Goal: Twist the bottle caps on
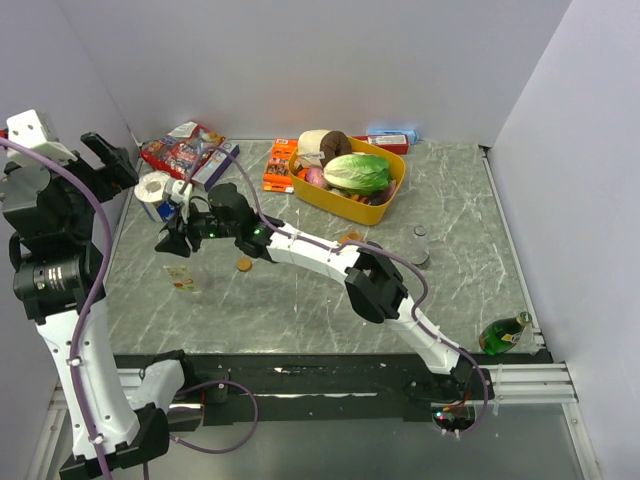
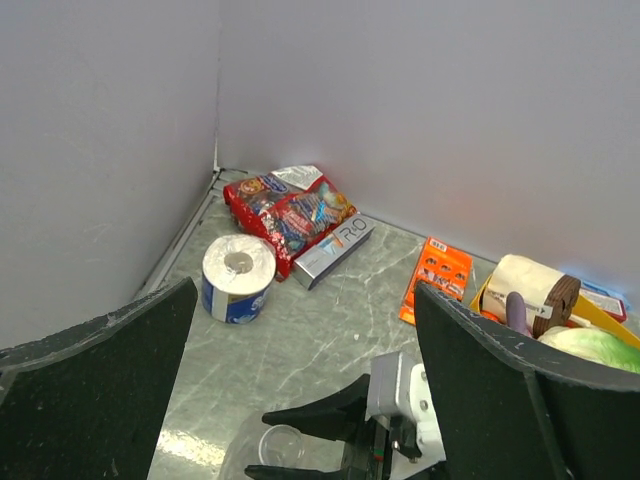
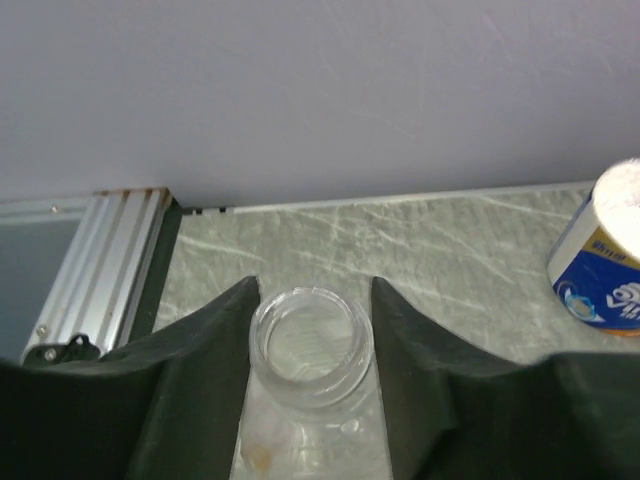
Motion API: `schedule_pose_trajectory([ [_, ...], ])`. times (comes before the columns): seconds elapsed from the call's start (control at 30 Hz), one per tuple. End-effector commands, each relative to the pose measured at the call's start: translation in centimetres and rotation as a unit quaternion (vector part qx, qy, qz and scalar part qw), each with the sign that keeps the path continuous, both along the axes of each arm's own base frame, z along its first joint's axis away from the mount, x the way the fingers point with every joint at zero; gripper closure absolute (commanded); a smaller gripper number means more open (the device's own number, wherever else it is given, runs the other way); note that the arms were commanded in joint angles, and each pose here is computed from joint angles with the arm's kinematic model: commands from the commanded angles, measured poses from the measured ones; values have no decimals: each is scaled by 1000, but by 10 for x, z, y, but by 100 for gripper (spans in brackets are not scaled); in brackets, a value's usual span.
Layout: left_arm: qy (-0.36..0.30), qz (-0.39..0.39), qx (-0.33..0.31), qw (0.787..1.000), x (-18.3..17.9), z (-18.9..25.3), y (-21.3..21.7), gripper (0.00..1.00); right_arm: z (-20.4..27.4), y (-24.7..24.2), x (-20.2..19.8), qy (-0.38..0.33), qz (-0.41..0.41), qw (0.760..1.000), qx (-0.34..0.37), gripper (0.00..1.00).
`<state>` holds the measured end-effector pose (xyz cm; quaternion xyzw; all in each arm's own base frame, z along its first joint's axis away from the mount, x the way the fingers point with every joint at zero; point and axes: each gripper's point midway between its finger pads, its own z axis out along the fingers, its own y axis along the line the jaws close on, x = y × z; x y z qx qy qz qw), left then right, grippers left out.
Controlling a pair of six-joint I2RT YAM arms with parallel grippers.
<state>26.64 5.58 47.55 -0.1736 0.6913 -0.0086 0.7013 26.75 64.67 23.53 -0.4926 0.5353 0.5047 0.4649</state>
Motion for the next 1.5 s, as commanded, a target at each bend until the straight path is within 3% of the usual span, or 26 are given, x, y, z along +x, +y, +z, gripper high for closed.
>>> schedule_pose_trajectory([
  [0.0,0,-30,11,999,7,-3,-8,4,27,-12,-8,-25,12,1000,4,61],
  [0.03,6,-50,21,998,10,-8,-14,4,29,-16,-6,-27,12,1000,1,74],
  [0.1,2,-67,37,997,15,-9,-17,4,38,-30,-3,-34,14,999,-8,82],
  [0.17,-2,-102,59,993,23,-11,-26,4,76,-53,-5,-46,21,999,8,90],
  [0.2,-10,-121,67,990,25,-7,-32,4,75,-69,5,-37,12,999,-1,100],
  [0.23,-17,-140,85,986,27,-4,-37,4,110,-91,-1,-42,15,999,12,100],
  [0.33,-48,-243,113,962,29,8,-71,4,153,-155,4,-18,3,1000,9,100],
  [0.37,-56,-312,121,941,25,7,-93,4,165,-173,-1,-18,16,1000,10,100],
  [0.53,-43,-472,93,875,20,-20,-148,4,227,-266,-27,-58,36,998,3,100],
  [0.57,-38,-492,90,865,21,-27,-156,4,222,-279,-38,-68,53,996,-14,100],
  [0.6,-31,-537,86,839,14,-45,-174,4,224,-288,-43,-79,58,995,-18,100],
  [0.67,-72,-568,111,812,0,-45,-190,4,226,-312,-54,-102,58,993,-20,100],
  [0.7,-56,-597,79,796,-6,-75,-201,4,225,-318,-56,-103,56,993,-18,100],
  [0.73,-125,-605,124,777,-17,-57,-207,4,232,-327,-64,-116,54,992,-12,100],
  [0.77,-139,-614,124,767,-22,-63,-211,4,224,-331,-62,-108,50,993,-17,100],
  [0.83,-138,-620,95,767,-21,-86,-222,4,225,-335,-70,-113,61,992,-12,100],
  [1.07,-112,-707,97,692,-37,-109,-277,4,245,-328,-77,-101,80,991,15,100],
  [1.13,-127,-703,106,692,-37,-110,-286,4,244,-325,-73,-94,87,992,13,100],
  [1.27,-136,-724,146,660,-48,-117,-316,4,257,-323,-75,-97,100,990,29,100],
  [1.47,-116,-735,136,654,-46,-127,-344,4,274,-323,-87,-89,122,987,58,100],
])
